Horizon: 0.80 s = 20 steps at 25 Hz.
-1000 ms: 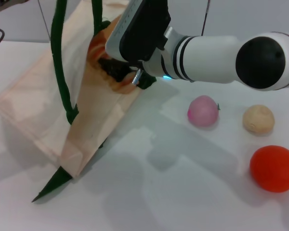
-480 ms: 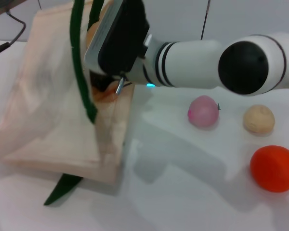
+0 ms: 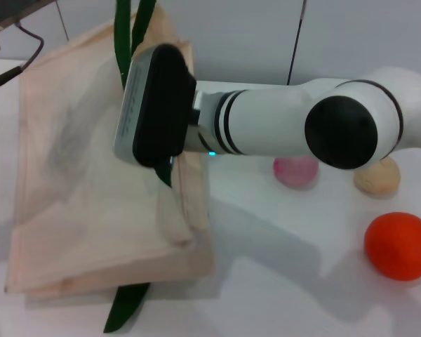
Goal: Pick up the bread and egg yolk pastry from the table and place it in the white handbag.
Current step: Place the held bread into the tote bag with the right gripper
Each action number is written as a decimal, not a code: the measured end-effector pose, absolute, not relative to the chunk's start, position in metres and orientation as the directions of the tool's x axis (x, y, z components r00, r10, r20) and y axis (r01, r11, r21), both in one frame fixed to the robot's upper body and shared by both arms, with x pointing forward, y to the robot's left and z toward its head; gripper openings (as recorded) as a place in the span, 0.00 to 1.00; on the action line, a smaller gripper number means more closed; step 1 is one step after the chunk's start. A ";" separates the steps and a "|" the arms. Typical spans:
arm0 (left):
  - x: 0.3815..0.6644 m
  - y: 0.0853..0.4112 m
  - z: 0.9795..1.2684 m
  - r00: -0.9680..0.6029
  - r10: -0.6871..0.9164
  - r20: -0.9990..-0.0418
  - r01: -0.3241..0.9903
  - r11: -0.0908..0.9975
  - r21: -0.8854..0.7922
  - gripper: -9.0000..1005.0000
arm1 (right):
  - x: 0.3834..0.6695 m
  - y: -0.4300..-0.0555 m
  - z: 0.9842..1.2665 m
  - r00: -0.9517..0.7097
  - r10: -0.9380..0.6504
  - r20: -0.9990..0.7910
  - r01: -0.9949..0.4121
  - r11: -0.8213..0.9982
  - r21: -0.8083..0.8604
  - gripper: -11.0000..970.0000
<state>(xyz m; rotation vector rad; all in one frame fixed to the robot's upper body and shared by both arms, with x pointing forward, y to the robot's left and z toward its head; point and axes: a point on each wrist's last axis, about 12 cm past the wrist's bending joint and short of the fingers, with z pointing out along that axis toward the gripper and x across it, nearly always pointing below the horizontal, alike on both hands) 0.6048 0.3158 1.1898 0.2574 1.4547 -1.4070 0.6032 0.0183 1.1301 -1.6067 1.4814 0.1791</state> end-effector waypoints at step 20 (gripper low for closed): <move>0.592 0.346 1.170 -0.416 -0.507 -0.755 0.668 0.393 -0.632 0.13 | 0.592 -0.003 1.128 0.307 -0.673 -0.673 -0.841 0.140 -0.523 0.86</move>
